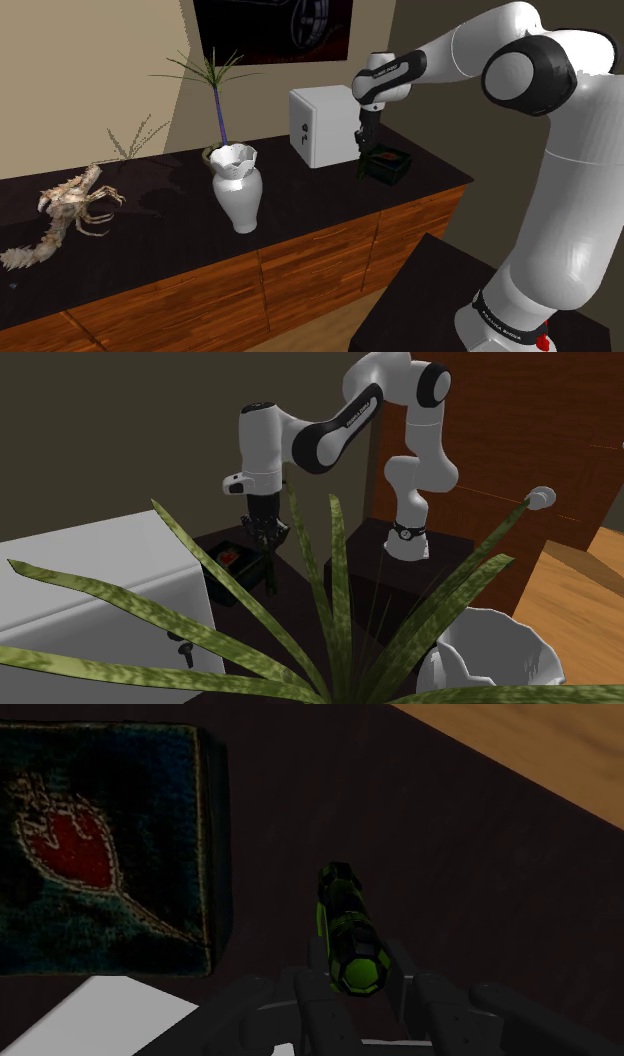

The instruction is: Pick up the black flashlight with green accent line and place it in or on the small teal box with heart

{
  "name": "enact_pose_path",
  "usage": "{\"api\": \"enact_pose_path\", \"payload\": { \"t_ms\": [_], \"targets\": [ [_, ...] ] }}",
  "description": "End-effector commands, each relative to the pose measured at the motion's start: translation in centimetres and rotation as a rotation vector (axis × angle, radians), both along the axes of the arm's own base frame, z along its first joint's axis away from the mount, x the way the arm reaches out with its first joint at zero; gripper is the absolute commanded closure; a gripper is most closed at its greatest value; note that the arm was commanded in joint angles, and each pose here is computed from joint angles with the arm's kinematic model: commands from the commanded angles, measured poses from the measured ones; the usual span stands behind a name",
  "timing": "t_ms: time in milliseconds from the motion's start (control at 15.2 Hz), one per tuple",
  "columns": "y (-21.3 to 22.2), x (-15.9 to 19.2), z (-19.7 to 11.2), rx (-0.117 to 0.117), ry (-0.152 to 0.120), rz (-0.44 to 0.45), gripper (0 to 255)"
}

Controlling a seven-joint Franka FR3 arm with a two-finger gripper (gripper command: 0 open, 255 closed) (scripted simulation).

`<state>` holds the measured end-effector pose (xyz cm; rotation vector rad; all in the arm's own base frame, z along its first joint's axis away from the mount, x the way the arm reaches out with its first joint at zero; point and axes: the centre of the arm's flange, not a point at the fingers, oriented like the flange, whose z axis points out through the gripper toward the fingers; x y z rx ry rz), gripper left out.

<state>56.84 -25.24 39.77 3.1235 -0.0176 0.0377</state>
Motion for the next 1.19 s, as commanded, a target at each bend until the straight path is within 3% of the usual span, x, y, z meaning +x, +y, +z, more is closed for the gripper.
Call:
{"api": "enact_pose_path", "payload": {
  "t_ms": [0, 1122],
  "targets": [
    [-0.1, 0.0, 1.1, 0.000, 0.000, 0.000, 255],
    [-0.1, 0.0, 10.1, 0.000, 0.000, 0.000, 255]
  ]
}}
